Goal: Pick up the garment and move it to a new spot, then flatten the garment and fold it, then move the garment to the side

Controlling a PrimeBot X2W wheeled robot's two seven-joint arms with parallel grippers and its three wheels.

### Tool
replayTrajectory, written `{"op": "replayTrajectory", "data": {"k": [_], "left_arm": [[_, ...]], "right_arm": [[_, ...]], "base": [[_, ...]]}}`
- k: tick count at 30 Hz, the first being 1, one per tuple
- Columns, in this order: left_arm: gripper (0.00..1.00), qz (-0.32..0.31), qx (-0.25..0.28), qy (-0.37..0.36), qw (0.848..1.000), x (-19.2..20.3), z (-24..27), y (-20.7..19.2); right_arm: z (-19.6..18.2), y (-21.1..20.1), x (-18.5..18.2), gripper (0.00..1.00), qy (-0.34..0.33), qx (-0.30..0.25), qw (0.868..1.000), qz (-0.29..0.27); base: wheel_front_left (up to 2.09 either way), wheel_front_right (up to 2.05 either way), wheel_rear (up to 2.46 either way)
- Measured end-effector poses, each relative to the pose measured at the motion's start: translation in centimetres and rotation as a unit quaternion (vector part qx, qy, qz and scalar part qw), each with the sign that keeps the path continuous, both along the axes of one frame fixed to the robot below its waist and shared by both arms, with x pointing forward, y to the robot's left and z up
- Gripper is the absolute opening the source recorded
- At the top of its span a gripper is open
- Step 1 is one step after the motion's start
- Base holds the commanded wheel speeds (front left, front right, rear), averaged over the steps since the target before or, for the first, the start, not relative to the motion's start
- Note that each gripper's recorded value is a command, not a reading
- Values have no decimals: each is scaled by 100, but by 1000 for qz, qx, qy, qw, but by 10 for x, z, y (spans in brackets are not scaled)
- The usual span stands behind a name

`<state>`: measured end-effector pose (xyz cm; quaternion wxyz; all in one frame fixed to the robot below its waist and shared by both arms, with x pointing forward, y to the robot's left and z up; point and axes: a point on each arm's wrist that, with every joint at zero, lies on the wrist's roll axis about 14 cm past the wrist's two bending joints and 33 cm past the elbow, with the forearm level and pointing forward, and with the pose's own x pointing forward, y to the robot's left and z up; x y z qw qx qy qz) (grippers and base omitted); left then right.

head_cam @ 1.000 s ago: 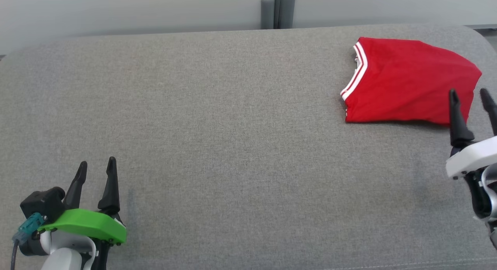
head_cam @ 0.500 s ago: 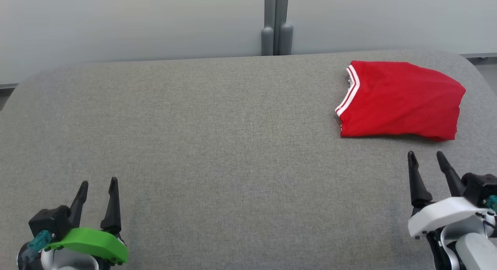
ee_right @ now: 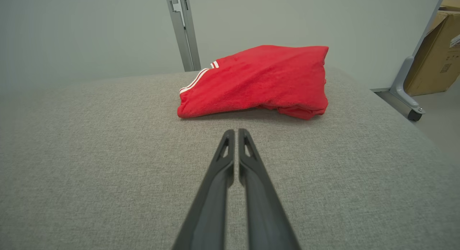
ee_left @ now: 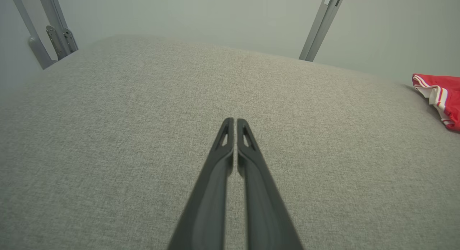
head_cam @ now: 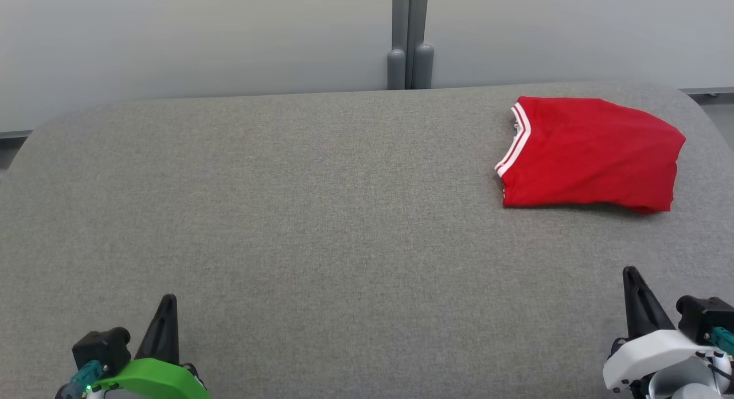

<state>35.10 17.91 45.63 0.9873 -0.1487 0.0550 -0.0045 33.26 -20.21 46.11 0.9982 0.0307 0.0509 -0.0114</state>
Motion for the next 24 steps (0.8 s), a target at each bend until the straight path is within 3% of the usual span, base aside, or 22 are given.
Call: {"op": "replayTrajectory", "data": {"k": [11,24], "left_arm": [[0,23,-45,35,998,-6,-15,6],[0,45,-122,56,990,-5,-20,8]], "right_arm": [[-13,2,-7,0,27,55,998,-16],[-16,-3,-3,0,43,150,987,-46]], "base": [[0,0,0],[0,0,0]]}}
